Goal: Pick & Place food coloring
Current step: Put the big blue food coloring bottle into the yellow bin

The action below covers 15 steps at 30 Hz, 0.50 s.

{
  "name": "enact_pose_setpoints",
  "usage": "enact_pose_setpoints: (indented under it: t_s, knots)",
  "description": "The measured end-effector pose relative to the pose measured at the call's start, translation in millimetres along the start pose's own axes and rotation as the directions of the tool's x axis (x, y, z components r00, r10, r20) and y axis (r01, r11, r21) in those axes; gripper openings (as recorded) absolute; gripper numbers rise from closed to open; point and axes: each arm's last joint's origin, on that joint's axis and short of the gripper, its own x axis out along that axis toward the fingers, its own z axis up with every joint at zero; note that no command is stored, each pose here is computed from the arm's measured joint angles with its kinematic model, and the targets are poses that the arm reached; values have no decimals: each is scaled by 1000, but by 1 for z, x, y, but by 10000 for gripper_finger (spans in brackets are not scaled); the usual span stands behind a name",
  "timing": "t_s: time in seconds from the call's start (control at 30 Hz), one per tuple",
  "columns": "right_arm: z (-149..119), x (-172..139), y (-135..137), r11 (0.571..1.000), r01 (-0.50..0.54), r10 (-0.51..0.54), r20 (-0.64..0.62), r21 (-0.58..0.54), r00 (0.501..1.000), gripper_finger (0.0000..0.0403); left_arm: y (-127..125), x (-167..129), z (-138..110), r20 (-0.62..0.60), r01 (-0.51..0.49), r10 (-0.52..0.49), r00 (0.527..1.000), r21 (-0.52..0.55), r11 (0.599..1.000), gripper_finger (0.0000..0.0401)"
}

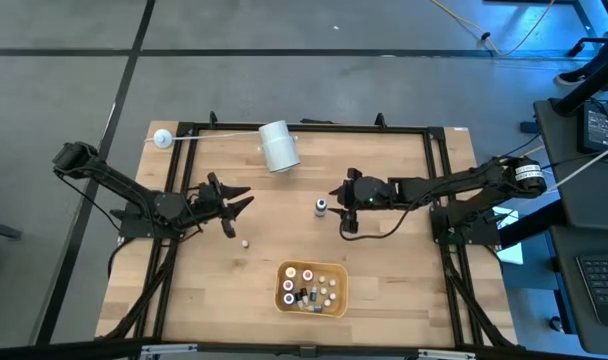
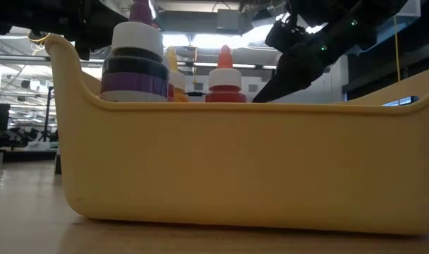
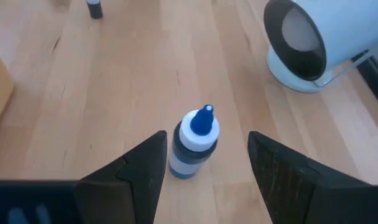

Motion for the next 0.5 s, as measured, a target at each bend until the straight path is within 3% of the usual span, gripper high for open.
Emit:
enact_pose_setpoints:
  t_s: [0.5]
  knots:
    - [-16,40,1,1000,-15,15,-25,-7,1000,226,0,0,0,0,0,0,1000,1,1000,132]
